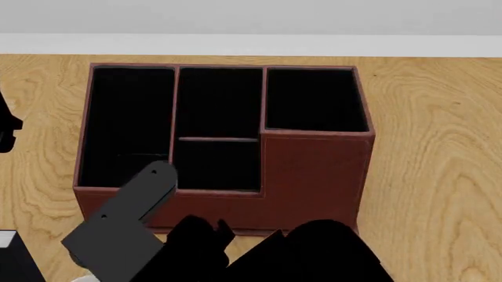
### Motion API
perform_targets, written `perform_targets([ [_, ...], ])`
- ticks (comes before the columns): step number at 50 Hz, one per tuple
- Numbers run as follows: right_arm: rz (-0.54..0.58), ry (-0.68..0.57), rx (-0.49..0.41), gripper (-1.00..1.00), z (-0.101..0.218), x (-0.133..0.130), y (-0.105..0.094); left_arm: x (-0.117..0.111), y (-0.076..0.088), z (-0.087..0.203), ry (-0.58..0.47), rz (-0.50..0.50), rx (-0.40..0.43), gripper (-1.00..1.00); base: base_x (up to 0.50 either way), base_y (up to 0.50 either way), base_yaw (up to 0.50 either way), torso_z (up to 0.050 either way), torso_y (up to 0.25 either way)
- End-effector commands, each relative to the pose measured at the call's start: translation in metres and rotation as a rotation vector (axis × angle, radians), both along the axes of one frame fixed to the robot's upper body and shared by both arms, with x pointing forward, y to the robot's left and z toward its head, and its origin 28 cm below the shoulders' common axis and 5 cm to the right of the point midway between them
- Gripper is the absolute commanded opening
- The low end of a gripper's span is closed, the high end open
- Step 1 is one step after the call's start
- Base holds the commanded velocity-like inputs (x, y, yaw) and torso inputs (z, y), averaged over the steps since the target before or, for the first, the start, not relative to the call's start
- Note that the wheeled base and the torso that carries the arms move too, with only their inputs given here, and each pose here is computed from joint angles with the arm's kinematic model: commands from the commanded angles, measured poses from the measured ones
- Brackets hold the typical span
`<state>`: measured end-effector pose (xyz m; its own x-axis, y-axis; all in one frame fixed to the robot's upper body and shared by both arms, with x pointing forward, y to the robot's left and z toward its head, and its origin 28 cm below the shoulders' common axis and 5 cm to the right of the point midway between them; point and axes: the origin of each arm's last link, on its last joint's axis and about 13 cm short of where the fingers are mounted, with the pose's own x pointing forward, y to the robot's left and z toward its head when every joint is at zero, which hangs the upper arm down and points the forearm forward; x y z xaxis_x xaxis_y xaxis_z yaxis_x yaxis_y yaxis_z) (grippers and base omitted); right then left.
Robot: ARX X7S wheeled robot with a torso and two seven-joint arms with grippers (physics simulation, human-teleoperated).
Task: Pick up the white mug and place it to the right of the caddy.
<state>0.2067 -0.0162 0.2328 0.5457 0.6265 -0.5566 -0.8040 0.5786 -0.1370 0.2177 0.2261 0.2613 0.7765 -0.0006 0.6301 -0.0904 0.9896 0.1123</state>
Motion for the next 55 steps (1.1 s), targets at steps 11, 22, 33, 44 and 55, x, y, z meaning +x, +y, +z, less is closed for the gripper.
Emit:
perform_targets([
  [11,-0.009,0.094,-0.008,1.0,-0.005,0.014,0.01,0.002,0.003,-0.005,0.012,0.005,-0.004,1.0,0.0,0.0,0.0,0.0,0.0],
  [22,-0.002,0.136,-0.012,1.0,-0.013,0.014,0.013,0.001,0.005,-0.006,0.013,0.009,-0.007,1.0,0.0,0.0,0.0,0.0,0.0],
  [33,0.002,0.163,-0.02,1.0,-0.017,0.016,0.018,0.002,0.006,-0.008,0.014,0.004,-0.008,1.0,0.0,0.0,0.0,0.0,0.0],
  [44,0.002,0.187,-0.016,1.0,-0.02,0.02,0.021,0.002,0.007,-0.008,0.015,0.008,-0.007,1.0,0.0,0.0,0.0,0.0,0.0],
  [55,0.0,0.217,-0.02,1.0,-0.027,0.023,0.024,0.003,0.007,-0.008,0.017,0.007,-0.006,1.0,0.0,0.0,0.0,0.0,0.0],
])
